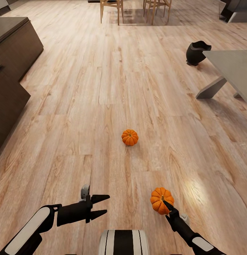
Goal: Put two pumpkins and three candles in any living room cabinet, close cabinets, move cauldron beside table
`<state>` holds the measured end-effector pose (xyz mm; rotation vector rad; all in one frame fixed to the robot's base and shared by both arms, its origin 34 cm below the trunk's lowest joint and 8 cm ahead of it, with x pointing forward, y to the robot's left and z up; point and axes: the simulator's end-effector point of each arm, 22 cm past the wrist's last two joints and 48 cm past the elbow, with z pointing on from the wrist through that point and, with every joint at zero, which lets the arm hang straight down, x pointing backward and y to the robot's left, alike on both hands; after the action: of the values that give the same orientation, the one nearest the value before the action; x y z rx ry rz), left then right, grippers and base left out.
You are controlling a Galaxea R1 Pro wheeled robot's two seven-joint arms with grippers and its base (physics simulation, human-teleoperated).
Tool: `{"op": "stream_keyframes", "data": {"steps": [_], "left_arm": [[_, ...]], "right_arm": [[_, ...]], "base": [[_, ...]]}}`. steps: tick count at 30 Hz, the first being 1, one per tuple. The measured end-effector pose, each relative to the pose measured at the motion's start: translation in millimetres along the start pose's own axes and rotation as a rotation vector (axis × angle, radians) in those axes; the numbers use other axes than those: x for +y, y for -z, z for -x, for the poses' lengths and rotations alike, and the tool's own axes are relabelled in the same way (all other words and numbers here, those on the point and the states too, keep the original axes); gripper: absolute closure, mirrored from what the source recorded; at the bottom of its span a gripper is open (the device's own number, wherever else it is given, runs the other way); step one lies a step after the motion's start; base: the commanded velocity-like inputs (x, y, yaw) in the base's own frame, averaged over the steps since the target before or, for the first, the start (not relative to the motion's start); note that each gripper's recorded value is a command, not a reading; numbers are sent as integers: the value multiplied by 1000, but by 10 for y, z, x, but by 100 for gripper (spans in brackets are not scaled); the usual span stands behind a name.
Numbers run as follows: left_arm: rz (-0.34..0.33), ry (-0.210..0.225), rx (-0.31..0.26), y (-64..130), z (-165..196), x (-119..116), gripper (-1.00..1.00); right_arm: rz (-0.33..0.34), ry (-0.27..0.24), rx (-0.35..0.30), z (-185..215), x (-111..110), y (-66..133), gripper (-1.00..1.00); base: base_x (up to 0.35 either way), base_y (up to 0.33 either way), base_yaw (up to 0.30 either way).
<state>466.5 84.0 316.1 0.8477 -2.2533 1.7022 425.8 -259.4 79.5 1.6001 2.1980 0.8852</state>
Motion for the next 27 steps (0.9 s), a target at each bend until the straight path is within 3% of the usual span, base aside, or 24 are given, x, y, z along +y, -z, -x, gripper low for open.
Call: {"op": "stream_keyframes", "data": {"steps": [15,16,27], "left_arm": [[0,0,0,0,1,-1,-100],[0,0,0,0,1,-2,-100],[0,0,0,0,1,-1,-100]], "right_arm": [[2,-1,1,3,8,-1,-100],[2,-1,2,-1,9,-2,100],[9,2,5,-6,37,-12,100]], "base": [[20,0,0],[4,0,0],[0,0,0]]}}
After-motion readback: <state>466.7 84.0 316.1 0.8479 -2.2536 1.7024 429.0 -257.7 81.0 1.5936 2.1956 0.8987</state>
